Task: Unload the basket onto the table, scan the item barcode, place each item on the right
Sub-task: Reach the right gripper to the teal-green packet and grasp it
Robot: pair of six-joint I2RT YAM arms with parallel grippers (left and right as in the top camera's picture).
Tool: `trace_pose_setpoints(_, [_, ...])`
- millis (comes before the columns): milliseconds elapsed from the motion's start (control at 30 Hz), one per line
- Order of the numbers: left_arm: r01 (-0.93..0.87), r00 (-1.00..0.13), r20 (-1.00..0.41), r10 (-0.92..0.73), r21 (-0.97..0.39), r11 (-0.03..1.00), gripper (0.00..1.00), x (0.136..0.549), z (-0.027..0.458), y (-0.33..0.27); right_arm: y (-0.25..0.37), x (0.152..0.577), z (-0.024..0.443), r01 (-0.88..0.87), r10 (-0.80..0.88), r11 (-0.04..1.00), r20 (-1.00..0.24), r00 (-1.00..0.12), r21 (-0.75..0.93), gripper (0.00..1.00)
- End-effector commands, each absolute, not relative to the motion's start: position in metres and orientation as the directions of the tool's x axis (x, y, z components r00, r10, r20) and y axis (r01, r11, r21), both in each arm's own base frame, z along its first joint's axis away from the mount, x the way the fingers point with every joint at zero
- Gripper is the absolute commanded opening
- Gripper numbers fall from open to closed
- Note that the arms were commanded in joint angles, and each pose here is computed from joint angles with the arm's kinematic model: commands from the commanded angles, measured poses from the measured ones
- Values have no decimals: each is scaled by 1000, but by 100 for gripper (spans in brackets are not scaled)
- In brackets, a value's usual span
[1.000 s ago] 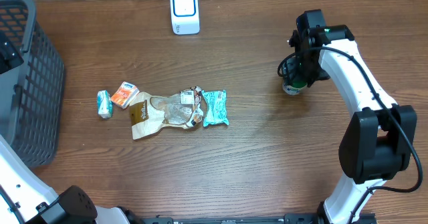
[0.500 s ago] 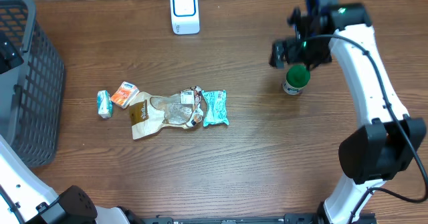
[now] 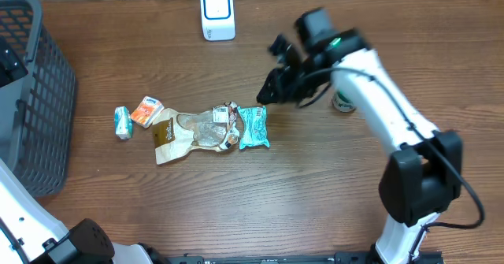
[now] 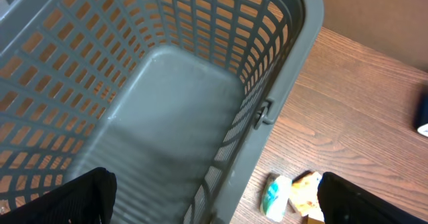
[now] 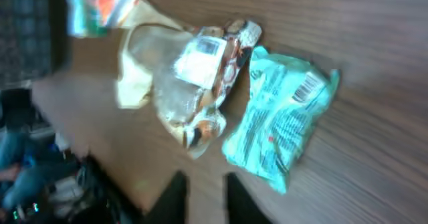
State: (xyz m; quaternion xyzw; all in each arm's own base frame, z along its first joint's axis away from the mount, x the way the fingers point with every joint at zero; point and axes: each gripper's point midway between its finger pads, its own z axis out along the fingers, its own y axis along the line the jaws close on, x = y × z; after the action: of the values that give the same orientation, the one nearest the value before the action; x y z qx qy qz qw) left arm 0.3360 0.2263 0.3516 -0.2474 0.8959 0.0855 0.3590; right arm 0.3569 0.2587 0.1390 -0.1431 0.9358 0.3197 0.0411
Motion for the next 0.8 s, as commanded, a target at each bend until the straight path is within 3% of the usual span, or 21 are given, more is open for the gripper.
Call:
trace_pose_setpoints(0, [-491,-629,-683,-370,-20,871,99,337,350,225,268,345,93,-60,-39,865,-52,-998,499,4])
trace_pose_setpoints(267, [-491,-629,-683,-370,-20,871,100,337,350,225,290,336,54,3,52,909,-104,-993,418,4])
trace_pose_setpoints(667, [-491,-629,-683,-370,-20,871,100,337,350,225,282,323,-10,82,80,946,20,-997,314,4])
trace_pose_setpoints(733, [-491,-629,-683,-370,-20,871,100,337,350,225,282,324,-9,65,64,947,13,-998,316,7])
trace_pose_setpoints(767, [-491,-629,-683,-370,-20,871,100,337,350,225,282,325,-8,40,41,948,5,-999,316,13])
